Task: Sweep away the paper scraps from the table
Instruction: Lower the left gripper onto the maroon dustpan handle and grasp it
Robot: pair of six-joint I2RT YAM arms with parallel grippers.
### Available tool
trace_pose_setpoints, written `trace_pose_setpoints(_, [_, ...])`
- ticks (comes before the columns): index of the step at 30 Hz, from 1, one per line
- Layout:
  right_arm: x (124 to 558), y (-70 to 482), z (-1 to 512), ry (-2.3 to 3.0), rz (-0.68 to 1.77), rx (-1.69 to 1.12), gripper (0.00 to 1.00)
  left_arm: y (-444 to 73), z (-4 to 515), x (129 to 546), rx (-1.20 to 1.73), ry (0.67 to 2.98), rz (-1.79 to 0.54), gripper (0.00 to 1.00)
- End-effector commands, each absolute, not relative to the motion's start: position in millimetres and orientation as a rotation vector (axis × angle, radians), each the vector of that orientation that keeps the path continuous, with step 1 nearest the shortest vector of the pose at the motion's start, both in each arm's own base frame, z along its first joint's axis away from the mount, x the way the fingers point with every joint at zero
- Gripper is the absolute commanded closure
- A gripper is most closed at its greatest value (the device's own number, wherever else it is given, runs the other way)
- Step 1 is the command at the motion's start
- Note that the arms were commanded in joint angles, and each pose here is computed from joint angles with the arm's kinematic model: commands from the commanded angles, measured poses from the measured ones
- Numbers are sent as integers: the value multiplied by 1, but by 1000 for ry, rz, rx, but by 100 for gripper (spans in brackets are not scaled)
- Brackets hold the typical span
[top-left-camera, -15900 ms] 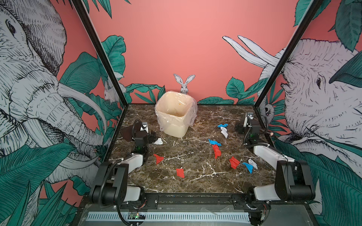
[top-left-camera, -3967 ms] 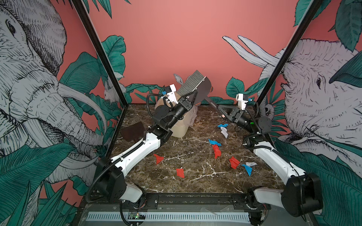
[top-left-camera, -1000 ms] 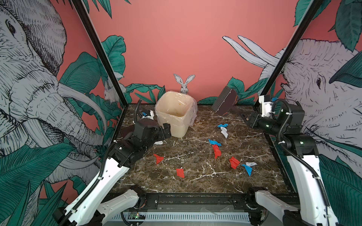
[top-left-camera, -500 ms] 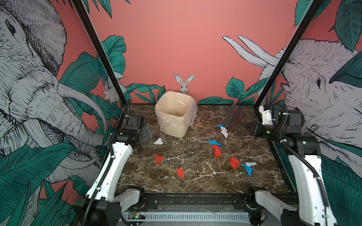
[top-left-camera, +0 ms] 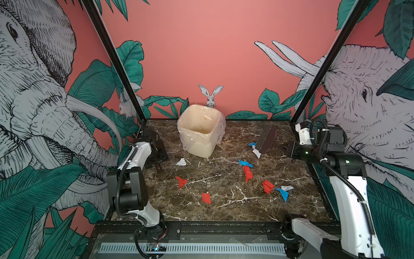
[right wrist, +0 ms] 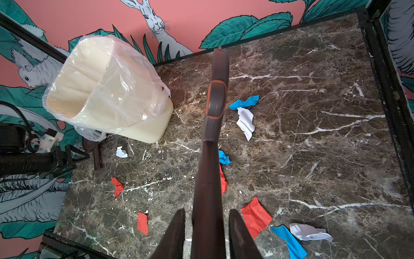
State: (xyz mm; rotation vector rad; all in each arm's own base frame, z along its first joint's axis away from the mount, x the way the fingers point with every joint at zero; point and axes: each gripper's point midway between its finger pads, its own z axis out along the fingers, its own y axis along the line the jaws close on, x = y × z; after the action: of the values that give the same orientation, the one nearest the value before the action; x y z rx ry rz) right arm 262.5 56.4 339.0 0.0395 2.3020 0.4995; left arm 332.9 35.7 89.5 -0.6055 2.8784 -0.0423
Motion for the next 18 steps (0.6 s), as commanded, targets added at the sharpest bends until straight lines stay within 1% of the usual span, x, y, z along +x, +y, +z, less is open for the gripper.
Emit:
trace_pose_setpoints(1, [267, 57, 359, 2229, 501, 6, 100, 34, 94, 340, -554, 2884, -94, 19])
trace_pose_setpoints(6, [269, 58, 359, 2232, 505, 3, 100, 44, 82, 344, -568, 2918, -69, 25])
trace_pose_setpoints(14, [270, 57, 357, 2236, 508, 7, 100, 60, 65, 346, -577, 2962, 5, 27])
trace_pose_setpoints(18, [270, 58, 356, 2237, 513, 9, 100, 62, 58, 348, -587, 2970, 0, 28])
